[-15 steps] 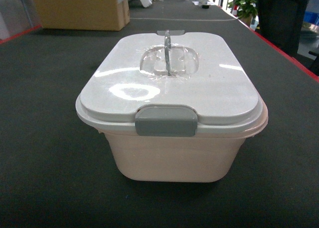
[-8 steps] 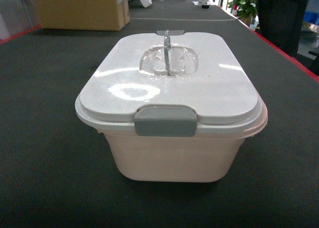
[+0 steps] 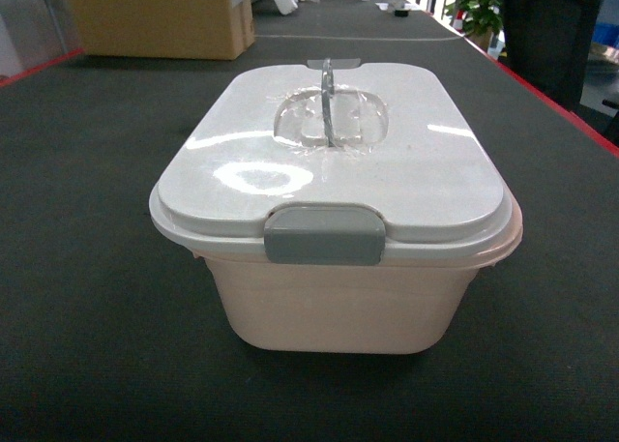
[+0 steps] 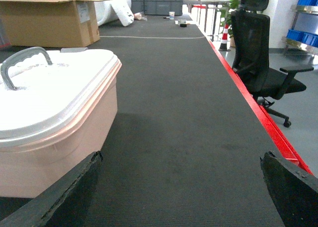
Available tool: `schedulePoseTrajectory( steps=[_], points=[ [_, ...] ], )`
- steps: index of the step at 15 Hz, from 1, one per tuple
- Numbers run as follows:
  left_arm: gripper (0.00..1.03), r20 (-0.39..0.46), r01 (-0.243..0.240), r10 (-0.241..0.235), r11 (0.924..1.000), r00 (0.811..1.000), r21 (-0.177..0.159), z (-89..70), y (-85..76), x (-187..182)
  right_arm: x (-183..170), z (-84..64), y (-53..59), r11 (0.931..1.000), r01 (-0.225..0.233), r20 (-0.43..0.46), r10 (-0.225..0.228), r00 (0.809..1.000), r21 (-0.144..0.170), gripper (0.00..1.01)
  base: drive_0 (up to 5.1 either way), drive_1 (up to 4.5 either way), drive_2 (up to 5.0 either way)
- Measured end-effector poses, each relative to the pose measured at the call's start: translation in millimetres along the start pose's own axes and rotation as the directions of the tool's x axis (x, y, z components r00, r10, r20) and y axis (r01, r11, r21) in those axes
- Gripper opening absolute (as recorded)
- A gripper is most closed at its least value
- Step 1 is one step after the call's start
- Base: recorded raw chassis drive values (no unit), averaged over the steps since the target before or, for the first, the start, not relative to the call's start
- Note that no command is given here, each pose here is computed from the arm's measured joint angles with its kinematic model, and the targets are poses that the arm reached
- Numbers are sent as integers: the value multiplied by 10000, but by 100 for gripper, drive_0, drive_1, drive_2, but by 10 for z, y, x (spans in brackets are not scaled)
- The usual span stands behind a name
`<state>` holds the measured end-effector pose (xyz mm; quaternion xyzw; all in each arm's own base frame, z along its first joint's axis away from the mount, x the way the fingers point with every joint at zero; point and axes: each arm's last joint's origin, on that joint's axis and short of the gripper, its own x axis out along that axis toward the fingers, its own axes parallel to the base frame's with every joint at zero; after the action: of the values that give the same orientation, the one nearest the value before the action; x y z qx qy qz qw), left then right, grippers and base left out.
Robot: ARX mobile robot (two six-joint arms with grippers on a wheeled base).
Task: Pick capacitor and pack into box
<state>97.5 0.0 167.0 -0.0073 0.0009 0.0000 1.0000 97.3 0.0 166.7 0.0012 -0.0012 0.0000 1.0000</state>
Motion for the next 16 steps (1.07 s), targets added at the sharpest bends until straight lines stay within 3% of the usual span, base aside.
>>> schedulePoseTrajectory(
  steps=[2,4,9,16],
  points=[
    [42,15,-11,11,10000,10000,0,1,0,0,0,-1,0,10000,0,-8,0,10000,0,98,0,0,0],
    [51,8,0,0,10000,10000,0,1,0,0,0,-1,0,10000,0,-8,0,10000,0,98,0,0,0],
    [97,11,-4,4,10000,10000,8,1,0,0,0,-1,0,10000,0,-8,0,10000,4,98,0,0,0],
    [98,11,-4,4,10000,10000,8,1,0,0,0,-1,0,10000,0,-8,0,10000,4,98,0,0,0]
  ],
)
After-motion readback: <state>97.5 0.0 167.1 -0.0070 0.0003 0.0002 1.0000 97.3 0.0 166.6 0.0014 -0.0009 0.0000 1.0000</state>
